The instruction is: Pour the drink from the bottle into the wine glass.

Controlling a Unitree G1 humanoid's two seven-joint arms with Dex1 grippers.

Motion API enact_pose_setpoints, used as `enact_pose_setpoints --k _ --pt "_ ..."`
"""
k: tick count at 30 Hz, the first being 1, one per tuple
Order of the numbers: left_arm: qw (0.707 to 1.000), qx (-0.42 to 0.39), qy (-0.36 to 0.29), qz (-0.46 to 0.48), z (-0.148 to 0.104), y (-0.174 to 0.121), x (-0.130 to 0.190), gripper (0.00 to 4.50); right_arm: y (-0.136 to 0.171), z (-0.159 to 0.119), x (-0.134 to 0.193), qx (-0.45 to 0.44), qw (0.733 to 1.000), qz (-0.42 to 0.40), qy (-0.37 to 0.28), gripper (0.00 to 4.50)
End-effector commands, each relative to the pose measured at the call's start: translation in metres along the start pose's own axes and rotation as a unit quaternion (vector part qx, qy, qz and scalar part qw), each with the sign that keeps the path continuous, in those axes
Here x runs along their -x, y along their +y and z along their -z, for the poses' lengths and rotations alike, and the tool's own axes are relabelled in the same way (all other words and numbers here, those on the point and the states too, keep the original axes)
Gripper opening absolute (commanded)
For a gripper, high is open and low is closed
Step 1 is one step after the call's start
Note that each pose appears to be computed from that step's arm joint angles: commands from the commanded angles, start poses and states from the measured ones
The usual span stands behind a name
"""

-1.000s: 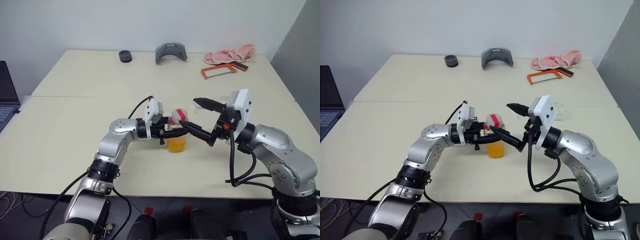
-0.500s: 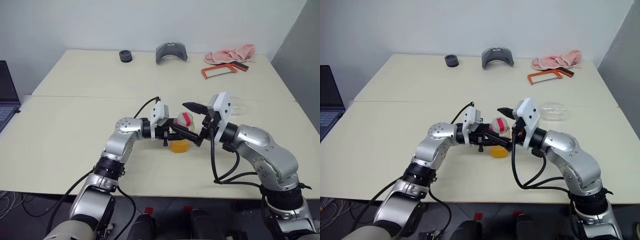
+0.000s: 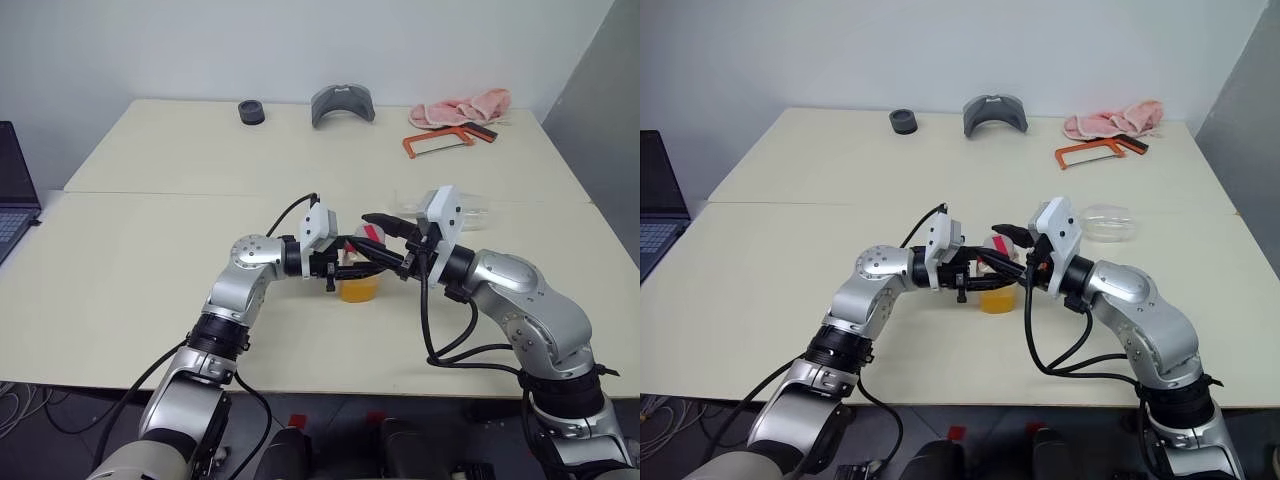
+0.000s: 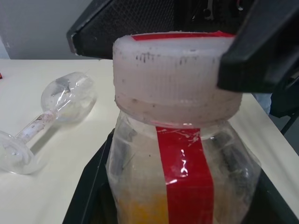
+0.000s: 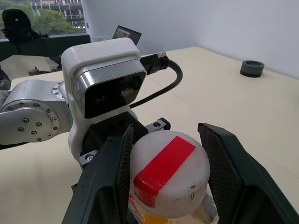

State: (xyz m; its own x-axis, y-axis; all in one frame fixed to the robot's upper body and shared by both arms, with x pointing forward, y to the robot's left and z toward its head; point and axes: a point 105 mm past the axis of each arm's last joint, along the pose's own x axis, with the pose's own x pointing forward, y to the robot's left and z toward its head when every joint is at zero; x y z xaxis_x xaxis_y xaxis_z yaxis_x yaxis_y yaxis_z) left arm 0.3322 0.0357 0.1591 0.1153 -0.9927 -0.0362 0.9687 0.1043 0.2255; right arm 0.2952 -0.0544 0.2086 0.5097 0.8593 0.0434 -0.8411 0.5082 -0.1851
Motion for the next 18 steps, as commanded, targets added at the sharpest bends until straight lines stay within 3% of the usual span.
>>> enact_pose_setpoints --k 1,5,9,13,15,18 --pt "0.999 -0.028 -0.027 -0.006 -0.021 0.006 0.0 1.81 0.003 -0.004 0.002 0.029 0.999 -0.026 -0.002 1.87" --pt "0.999 -0.031 -0.026 0.024 -0.024 -0.001 -0.002 1.8 0.006 -0.004 0.004 0.098 0.984 -0.145 0.023 1.87" --pt "0.995 -0.054 0.002 0.086 -0.023 -0.016 -0.003 1.8 -0.01 -0.002 0.013 0.155 0.945 -0.27 0.103 1.87" --pt "0.994 -0.06 0.001 0.09 -0.024 -0.017 -0.006 1.8 -0.022 -0.012 0.013 0.167 0.94 -0.278 0.102 1.87" --pt "0.996 -0.058 -0.007 0.073 -0.026 -0.012 -0.007 1.79 -0.027 -0.017 0.012 0.144 0.956 -0.242 0.081 1.87" --pt "0.998 -0.046 -0.021 0.043 -0.027 -0.007 -0.007 1.79 -0.033 -0.028 0.017 0.13 0.974 -0.179 0.042 2.89"
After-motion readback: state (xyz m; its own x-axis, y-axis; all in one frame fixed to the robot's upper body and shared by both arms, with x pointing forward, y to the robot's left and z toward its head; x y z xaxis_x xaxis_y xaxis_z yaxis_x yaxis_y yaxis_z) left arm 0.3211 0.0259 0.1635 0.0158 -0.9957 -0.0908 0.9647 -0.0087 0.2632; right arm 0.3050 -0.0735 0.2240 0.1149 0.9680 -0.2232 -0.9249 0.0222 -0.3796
